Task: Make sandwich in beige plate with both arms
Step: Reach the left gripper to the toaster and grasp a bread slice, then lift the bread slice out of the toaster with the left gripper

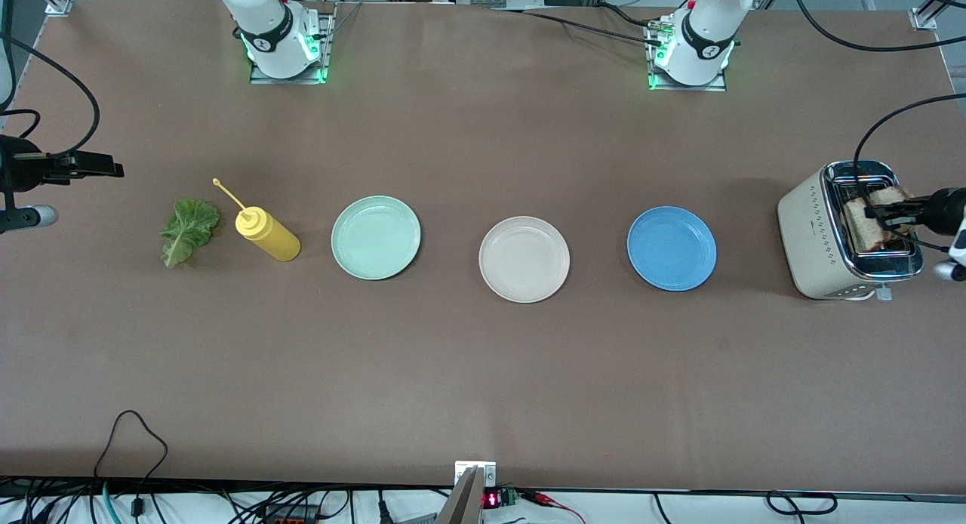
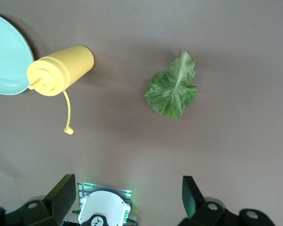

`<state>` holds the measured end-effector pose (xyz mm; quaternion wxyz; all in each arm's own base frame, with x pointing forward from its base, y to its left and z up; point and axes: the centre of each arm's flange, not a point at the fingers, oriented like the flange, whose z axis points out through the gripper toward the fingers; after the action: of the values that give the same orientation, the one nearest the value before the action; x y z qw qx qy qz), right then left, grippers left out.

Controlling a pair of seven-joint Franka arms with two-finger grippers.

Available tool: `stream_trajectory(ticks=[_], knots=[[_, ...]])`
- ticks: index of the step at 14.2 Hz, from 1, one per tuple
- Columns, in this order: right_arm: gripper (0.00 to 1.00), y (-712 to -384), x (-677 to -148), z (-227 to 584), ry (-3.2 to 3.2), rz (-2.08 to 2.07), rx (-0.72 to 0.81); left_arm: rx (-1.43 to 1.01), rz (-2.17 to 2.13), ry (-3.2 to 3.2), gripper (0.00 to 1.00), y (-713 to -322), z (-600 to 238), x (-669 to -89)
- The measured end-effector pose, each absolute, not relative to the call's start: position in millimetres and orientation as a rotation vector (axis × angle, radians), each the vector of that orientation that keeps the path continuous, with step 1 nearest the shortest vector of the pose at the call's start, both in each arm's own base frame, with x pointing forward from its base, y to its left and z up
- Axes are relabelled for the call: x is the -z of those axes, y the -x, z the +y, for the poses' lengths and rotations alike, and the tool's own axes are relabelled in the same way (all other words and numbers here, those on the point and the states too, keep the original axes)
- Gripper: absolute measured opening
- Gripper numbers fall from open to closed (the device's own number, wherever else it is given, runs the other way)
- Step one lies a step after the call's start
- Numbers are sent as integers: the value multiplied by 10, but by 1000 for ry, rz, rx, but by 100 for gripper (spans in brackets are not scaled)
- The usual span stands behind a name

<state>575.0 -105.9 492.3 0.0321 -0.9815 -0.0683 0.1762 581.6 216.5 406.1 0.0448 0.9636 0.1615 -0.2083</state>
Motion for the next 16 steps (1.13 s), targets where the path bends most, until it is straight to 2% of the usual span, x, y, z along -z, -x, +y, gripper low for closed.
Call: stream_trajectory(ticks=[4, 8, 12, 16], knots=[[100, -5750, -4923, -1058, 3020, -218, -542, 577, 400, -2969, 6, -5850, 2103, -4971], [100, -5751, -4923, -1051, 3019, -221, -542, 662, 220, -2904, 6, -5813, 1553, -5457], [100, -5756, -4932, -1030, 3019, -225, -539, 678, -76, -2839, 6, -5917, 589, -5567], [100, -5791, -5011, -909, 3057, -40, -523, 777, -379, -2717, 6, -5996, -547, -5181]])
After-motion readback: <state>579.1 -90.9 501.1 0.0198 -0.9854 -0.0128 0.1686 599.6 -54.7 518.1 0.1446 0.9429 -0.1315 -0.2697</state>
